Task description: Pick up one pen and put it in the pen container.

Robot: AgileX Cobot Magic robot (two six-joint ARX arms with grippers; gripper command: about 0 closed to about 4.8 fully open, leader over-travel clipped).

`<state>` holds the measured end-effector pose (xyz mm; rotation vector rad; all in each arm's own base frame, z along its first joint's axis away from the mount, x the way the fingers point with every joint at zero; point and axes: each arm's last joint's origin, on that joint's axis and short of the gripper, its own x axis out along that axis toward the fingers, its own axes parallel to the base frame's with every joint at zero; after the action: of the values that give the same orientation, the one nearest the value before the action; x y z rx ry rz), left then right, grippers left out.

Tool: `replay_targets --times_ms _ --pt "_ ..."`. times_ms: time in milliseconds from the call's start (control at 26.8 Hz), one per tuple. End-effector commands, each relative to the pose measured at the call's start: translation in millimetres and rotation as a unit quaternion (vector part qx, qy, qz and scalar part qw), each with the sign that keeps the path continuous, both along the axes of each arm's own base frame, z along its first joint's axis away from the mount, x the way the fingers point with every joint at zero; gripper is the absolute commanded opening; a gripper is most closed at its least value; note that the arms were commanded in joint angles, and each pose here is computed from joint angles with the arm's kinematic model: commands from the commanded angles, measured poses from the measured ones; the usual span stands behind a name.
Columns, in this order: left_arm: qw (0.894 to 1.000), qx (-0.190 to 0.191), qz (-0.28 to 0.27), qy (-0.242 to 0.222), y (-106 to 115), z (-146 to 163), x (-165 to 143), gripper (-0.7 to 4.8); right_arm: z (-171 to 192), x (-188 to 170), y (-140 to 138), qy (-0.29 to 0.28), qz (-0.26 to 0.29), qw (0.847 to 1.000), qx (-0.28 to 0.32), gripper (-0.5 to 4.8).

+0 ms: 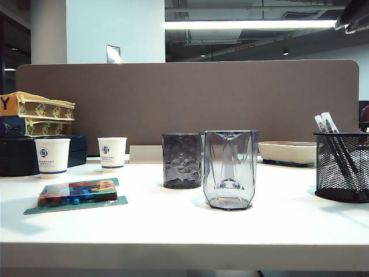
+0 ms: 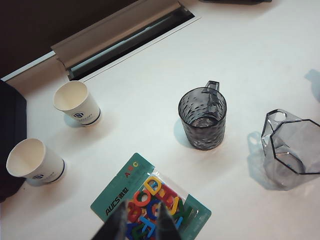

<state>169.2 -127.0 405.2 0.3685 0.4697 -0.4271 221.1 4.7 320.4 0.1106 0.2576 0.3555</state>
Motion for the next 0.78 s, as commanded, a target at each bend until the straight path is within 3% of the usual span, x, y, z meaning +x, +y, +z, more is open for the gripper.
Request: replay_targets --times_ms 37,373,784 --pt "1.000 -0.013 0.003 -0.016 6 6 -6 0.75 7 -10 0 -0.005 0.000 1.000 0.000 1.08" --pt "0.999 -0.026 0.002 -0.034 21 10 -25 0.75 14 -39 1 0.004 0.001 1.000 -0.003 1.08" --pt "1.000 -0.012 0.003 -0.014 41 -37 -50 0.75 19 -72 2 0.015 -0.011 1.000 -0.011 1.07"
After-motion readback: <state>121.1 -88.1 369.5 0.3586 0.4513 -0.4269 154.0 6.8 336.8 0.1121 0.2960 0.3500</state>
